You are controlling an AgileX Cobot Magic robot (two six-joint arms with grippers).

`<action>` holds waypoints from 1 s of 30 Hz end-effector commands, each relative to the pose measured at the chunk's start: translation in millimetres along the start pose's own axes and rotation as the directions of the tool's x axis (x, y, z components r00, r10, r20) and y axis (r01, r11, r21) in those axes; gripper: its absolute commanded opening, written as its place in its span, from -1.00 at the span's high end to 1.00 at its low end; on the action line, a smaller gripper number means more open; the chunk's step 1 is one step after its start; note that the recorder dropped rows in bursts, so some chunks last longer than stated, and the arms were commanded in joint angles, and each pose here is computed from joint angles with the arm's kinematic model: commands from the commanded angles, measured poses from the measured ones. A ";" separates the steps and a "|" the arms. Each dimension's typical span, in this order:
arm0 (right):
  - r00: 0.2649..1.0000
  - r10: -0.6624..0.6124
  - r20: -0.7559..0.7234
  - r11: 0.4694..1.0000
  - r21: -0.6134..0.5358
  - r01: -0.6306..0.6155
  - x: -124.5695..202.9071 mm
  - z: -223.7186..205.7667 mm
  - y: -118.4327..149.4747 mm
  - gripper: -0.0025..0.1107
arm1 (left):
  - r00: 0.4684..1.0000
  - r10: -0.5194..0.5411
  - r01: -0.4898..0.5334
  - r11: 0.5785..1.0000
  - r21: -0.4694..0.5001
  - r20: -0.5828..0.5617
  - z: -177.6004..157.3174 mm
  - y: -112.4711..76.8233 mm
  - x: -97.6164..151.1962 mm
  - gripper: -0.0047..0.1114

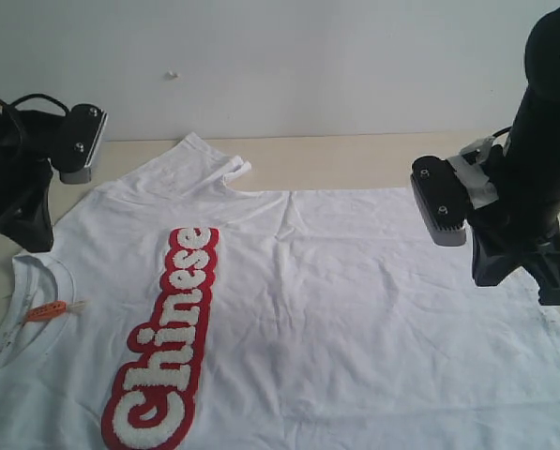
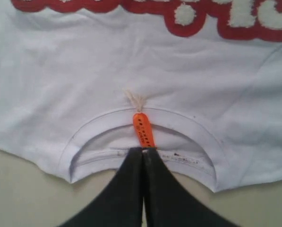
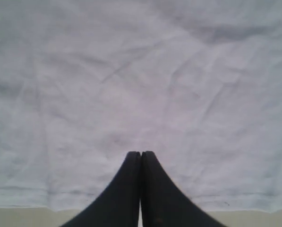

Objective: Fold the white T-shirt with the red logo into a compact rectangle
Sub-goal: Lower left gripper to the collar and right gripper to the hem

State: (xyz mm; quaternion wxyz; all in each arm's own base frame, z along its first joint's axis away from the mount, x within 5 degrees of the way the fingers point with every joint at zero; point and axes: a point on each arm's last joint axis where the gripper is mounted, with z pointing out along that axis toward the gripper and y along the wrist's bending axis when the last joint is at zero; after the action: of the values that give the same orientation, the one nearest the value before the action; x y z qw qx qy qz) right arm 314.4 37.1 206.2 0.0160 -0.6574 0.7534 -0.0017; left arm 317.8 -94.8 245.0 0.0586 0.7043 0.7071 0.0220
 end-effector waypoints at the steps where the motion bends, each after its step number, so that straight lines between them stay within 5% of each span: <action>1: 0.999 0.032 0.042 0.999 -0.030 -0.031 -5.5 1.4 1.0 0.96 | 1.000 -0.008 0.007 0.999 0.040 0.011 17.9 -6.3 -1.3 0.92; 6: 0.998 0.055 0.043 0.998 -0.006 -0.055 -5.5 1.4 -1.3 0.84 | 0.999 -0.027 0.025 0.997 0.074 0.027 32.1 -12.4 -1.8 0.52; 11: 0.998 0.055 0.044 0.998 -0.004 -0.055 -5.6 1.4 -1.5 0.24 | 0.999 -0.030 0.028 0.999 0.044 0.034 35.2 -11.2 -1.7 -0.35; 13: 0.997 0.057 0.047 0.998 -0.005 -0.057 -5.9 1.4 -1.4 -0.10 | 0.998 -0.050 0.050 0.999 0.018 0.043 35.2 -8.8 -2.5 -0.53; 17: 0.996 0.073 0.057 0.997 0.005 -0.073 -6.8 1.9 -2.7 -0.73 | 0.998 -0.050 0.048 0.998 0.039 0.035 39.2 -12.3 -1.4 -0.56; 24: 0.975 0.199 0.094 0.978 0.048 -0.204 -9.2 2.3 -8.2 -0.78 | 0.987 -0.113 0.108 0.993 0.043 0.118 42.5 -13.8 -8.4 -0.56; 30: 0.994 0.106 0.002 0.990 0.090 -0.106 -1.1 3.1 -10.7 -0.90 | 0.997 -0.065 0.064 0.998 0.018 0.048 43.1 -12.5 -1.8 -0.89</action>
State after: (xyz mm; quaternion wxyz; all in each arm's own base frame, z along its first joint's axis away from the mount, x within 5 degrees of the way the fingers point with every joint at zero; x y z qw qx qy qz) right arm 323.0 40.8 202.2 0.0522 -0.5977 0.7999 -0.0094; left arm 310.3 -101.7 203.1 0.0840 0.6722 0.7352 -0.0223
